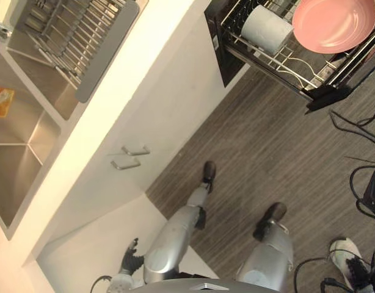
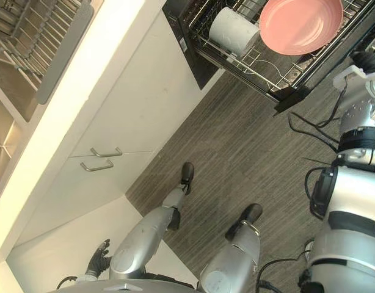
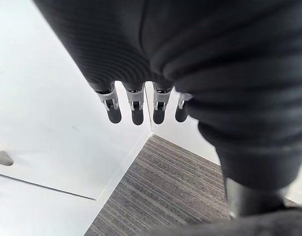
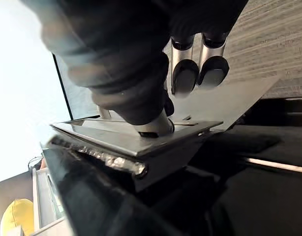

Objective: Walk over to the sink, pick up the cup, carry it to the dishwasher, place the cup inside the dishwasher, then close the dishwasher door

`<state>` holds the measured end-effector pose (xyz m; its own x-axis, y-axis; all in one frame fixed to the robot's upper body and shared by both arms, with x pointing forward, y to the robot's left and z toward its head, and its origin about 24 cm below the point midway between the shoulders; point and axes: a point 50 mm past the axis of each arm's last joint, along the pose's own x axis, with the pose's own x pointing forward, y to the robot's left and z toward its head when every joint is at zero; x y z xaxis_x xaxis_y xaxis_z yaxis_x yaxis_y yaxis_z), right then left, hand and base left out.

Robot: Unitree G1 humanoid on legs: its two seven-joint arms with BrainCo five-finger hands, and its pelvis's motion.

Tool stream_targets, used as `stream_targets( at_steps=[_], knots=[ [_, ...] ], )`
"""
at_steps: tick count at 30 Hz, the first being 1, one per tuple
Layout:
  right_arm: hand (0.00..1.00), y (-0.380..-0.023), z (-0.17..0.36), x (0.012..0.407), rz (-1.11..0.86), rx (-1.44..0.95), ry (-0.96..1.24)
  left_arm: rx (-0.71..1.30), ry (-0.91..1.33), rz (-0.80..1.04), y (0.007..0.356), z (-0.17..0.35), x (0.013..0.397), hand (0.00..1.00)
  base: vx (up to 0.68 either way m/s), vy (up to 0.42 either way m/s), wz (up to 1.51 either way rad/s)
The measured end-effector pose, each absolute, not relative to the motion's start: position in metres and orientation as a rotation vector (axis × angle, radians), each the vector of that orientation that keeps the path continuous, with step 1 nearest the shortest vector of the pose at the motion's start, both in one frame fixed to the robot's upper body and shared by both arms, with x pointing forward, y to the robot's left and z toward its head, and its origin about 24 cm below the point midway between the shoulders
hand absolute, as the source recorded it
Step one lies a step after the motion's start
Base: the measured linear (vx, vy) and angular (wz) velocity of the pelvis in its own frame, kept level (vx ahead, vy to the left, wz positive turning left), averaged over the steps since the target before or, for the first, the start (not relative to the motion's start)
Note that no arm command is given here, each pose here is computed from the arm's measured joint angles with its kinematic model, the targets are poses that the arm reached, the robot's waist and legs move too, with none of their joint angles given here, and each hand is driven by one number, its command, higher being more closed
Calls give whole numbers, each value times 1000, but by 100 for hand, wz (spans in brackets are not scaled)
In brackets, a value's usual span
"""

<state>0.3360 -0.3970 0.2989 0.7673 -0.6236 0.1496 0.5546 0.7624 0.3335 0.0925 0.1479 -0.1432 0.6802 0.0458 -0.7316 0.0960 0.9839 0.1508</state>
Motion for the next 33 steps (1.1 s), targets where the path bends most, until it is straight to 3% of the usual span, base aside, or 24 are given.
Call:
stream_targets(
  at_steps=[15, 25, 26, 33],
  knots=[
    [100, -383, 318, 345, -635, 168, -265, 169, 852, -87, 146, -147, 84, 0, -5, -126, 33],
    [100, -332, 384, 354, -450, 10, -607, 167, 863, -146, 143, -149, 71, 0, -34, -96, 21],
    [0, -320, 391, 355, -416, -37, -662, 165, 856, -148, 143, -148, 72, 0, -48, -59, 12],
    [0, -315, 390, 355, -425, -127, -701, 171, 848, -135, 146, -148, 72, 0, -38, -31, 0]
  ],
)
